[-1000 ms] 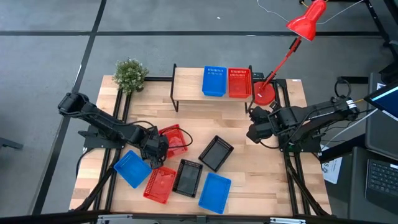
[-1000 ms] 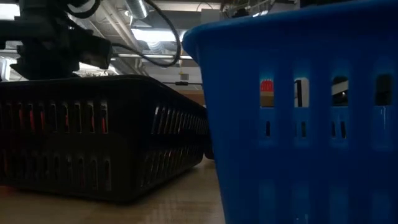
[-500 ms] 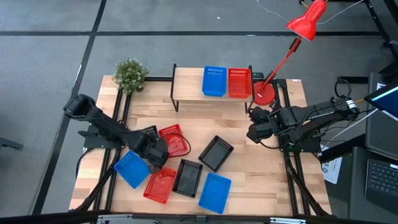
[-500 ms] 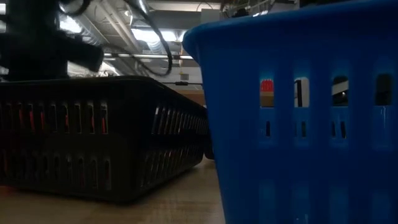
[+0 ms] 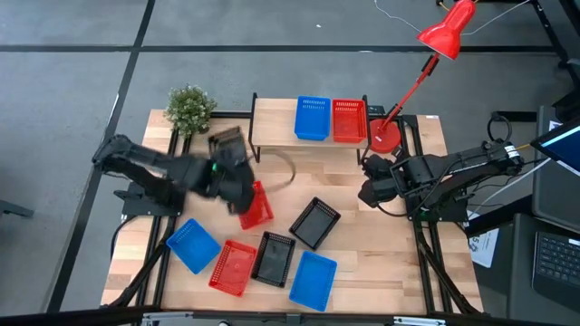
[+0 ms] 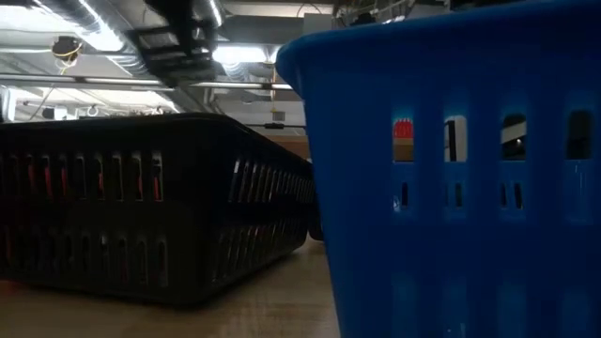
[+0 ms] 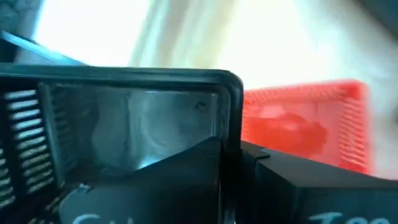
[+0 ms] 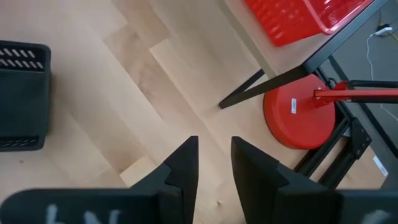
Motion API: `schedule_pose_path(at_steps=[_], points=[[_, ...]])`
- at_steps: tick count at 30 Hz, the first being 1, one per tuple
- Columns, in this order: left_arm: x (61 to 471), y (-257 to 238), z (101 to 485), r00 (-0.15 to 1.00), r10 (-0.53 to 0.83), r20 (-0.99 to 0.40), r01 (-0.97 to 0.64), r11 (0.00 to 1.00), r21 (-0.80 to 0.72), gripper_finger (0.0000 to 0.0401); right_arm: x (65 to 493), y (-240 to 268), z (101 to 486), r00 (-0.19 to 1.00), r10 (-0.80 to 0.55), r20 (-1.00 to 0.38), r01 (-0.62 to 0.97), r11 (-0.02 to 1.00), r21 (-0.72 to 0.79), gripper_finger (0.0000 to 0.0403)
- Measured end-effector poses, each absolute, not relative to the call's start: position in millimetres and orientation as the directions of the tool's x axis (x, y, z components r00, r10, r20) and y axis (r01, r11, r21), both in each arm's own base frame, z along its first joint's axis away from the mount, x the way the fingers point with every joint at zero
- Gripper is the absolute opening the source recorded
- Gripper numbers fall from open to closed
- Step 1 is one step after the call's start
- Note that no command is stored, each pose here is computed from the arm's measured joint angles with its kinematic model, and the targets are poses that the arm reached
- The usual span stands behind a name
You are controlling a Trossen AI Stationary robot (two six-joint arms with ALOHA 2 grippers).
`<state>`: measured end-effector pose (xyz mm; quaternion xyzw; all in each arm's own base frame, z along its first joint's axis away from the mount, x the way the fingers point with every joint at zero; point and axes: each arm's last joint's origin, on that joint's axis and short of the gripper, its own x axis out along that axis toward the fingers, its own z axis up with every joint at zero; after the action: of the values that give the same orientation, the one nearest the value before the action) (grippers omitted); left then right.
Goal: Stack baskets on shelf by color
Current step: Put the top left black basket on the shelf
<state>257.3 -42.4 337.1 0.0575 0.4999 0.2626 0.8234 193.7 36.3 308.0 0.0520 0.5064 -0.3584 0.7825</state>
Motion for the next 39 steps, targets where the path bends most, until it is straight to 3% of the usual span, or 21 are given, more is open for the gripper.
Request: schedule_pose_path(at_steps=[7, 13, 21, 31, 39], points=[[289, 60, 344, 0.479, 0.406, -0.778, -0.274, 0.911, 0.307, 0.0, 194, 36, 308, 0.231, -0.51, -0.829, 0.615, 0.736, -0.282, 0.0095], [300, 112, 330, 0.486, 0.4, -0.777, -0.245, 0.916, 0.318, 0.0, 194, 36, 308, 0.229, -0.502, -0.834, 0.615, 0.739, -0.276, 0.0095], [323, 125, 297, 0.419, 0.342, -0.841, -0.173, 0.939, 0.296, 0.0, 194, 36, 308, 0.228, -0.5, -0.836, 0.615, 0.739, -0.274, 0.0095], [333, 127, 331, 0.507, 0.372, -0.777, -0.215, 0.928, 0.305, 0.0018, 193, 37, 307, 0.221, -0.471, -0.854, 0.588, 0.763, -0.268, 0.0095], [330, 128, 334, 0.486, 0.364, -0.794, -0.21, 0.931, 0.298, 0.0036, 193, 37, 307, 0.219, -0.471, -0.855, 0.567, 0.774, -0.281, 0.0095]])
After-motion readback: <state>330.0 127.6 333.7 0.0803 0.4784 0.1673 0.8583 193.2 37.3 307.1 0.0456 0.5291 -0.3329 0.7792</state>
